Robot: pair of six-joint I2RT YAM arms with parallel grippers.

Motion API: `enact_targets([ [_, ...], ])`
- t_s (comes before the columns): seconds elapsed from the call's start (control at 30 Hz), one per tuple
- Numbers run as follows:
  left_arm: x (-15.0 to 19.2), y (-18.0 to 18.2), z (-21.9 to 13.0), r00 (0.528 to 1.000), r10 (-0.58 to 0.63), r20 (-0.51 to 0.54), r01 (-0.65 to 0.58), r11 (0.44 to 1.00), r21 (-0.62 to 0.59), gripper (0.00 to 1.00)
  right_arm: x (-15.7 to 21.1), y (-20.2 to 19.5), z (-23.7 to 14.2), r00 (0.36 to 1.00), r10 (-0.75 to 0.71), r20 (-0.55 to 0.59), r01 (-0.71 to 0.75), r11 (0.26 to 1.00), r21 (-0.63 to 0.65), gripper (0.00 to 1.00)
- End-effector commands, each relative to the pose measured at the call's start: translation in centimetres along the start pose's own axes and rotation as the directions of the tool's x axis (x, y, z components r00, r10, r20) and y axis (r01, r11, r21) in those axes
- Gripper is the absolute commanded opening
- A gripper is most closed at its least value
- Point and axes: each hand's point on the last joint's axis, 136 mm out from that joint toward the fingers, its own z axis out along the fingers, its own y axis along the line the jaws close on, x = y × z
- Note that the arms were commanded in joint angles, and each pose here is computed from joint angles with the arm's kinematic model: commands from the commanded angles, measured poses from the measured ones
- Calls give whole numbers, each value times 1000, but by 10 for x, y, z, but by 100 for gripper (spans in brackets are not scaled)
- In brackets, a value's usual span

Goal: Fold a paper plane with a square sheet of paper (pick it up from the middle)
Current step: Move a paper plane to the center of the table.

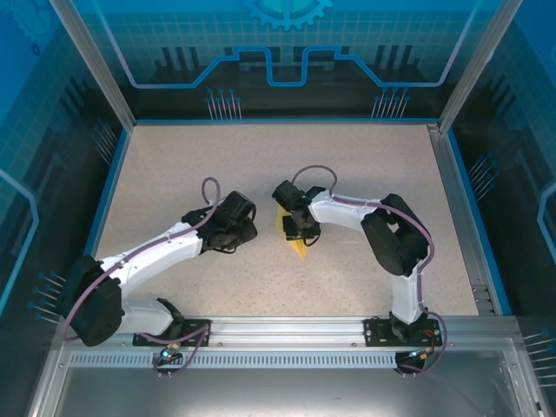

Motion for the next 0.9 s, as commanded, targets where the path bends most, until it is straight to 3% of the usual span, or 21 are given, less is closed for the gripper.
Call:
enact_targets([
  [0.0,-4,2,-3,1000,-21,15,21,1000,8,42,11,-4,24,999,0,-44,2,999,50,31],
  [0.3,-6,3,-5,1000,-14,19,13,1000,9,42,-27,-1,-6,999,2,34,-4,998,63,19],
  [0.57,-9,11,-9,999,-22,36,22,1000,0,42,-44,-7,6,997,72,8,-72,995,68,21],
  [0.87,-10,16,-7,999,-24,37,25,1000,-9,42,-35,-6,29,993,108,-42,-105,991,81,22],
])
